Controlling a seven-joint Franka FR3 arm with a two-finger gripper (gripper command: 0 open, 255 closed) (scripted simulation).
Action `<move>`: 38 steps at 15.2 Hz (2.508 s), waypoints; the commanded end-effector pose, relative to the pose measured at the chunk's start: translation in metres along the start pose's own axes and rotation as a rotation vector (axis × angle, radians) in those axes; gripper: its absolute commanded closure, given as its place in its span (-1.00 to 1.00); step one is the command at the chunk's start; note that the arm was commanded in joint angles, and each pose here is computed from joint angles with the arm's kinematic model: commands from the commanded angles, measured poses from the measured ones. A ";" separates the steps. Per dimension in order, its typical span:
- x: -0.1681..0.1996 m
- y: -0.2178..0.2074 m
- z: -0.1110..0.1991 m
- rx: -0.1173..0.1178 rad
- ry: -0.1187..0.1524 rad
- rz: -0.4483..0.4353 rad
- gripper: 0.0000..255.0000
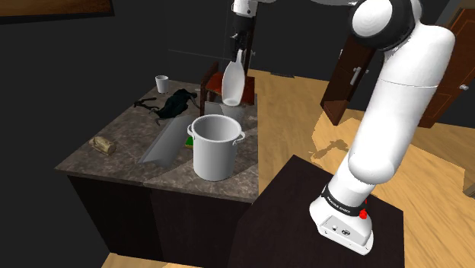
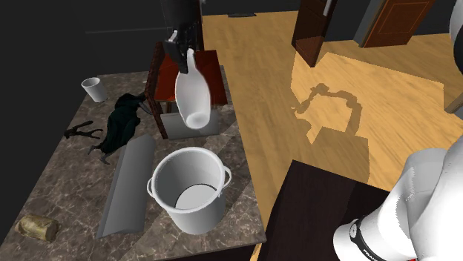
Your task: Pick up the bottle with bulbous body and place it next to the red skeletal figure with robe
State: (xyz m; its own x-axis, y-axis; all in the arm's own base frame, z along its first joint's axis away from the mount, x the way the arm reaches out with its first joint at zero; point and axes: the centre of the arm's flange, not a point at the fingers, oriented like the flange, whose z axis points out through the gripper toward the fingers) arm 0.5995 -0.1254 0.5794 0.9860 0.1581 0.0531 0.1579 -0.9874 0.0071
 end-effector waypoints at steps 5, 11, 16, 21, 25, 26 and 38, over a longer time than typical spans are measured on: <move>0.068 0.007 0.042 0.000 0.001 0.000 1.00; 0.139 0.015 0.087 0.000 0.001 0.000 1.00; 0.138 0.015 0.114 0.000 0.001 0.000 1.00; 0.136 0.015 0.140 0.000 0.001 0.000 1.00; 0.135 0.014 0.161 0.000 0.001 0.000 1.00; 0.135 0.014 0.166 0.000 0.001 0.000 1.00; 0.132 0.014 0.230 0.000 0.001 0.000 1.00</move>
State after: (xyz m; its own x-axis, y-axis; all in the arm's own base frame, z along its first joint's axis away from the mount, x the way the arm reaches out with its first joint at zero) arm 0.7428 -0.1178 0.3613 0.9860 0.1580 0.0533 0.1579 -0.9874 0.0068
